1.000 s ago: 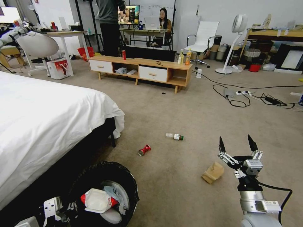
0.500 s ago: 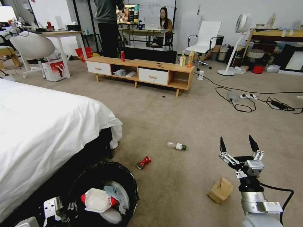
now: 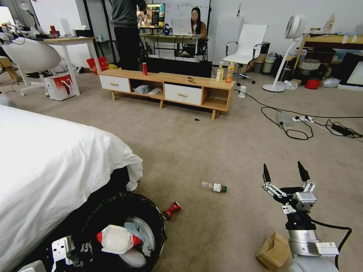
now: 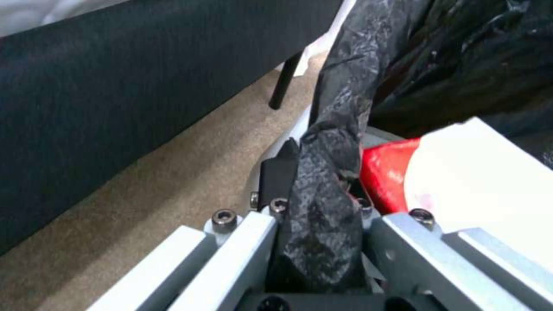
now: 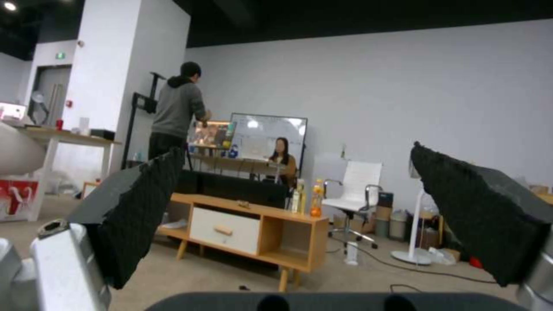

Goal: Pick up the trash bin and place the garbage on the floor into it.

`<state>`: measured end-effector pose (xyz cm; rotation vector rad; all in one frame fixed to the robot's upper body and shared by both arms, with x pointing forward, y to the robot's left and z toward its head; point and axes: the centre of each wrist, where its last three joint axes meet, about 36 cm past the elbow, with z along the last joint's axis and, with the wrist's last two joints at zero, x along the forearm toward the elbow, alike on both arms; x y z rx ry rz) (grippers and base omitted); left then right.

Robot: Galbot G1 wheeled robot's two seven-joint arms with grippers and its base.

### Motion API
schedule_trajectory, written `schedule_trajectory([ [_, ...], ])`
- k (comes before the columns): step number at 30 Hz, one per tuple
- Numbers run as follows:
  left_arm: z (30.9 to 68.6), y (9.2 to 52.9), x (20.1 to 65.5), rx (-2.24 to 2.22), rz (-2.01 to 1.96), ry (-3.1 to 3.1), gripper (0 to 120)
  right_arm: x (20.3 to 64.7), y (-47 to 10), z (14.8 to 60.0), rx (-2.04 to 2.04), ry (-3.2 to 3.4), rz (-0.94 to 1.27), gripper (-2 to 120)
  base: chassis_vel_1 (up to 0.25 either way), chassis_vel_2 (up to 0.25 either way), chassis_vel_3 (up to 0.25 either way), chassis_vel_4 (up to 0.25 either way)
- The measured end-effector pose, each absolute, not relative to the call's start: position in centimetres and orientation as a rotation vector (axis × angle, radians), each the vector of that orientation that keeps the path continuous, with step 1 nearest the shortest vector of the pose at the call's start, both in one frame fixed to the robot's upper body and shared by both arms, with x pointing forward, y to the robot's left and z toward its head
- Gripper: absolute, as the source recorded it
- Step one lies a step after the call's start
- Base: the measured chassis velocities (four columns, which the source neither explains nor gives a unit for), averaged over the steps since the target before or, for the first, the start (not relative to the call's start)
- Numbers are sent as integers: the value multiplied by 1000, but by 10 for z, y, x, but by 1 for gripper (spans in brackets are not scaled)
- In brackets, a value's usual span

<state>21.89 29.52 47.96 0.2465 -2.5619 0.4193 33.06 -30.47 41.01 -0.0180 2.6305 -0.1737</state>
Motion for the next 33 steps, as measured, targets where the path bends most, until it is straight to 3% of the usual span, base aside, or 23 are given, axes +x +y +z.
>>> schedule_trajectory([
  [21, 477, 294, 219, 243, 413, -2554, 2, 330, -310, 412, 6, 2648, -189, 100, 0, 0, 0, 0],
  [33, 476, 294, 219, 241, 410, -2550, 2, 316, -310, 440, 460, 3220, -57, 100, 0, 0, 0, 0],
])
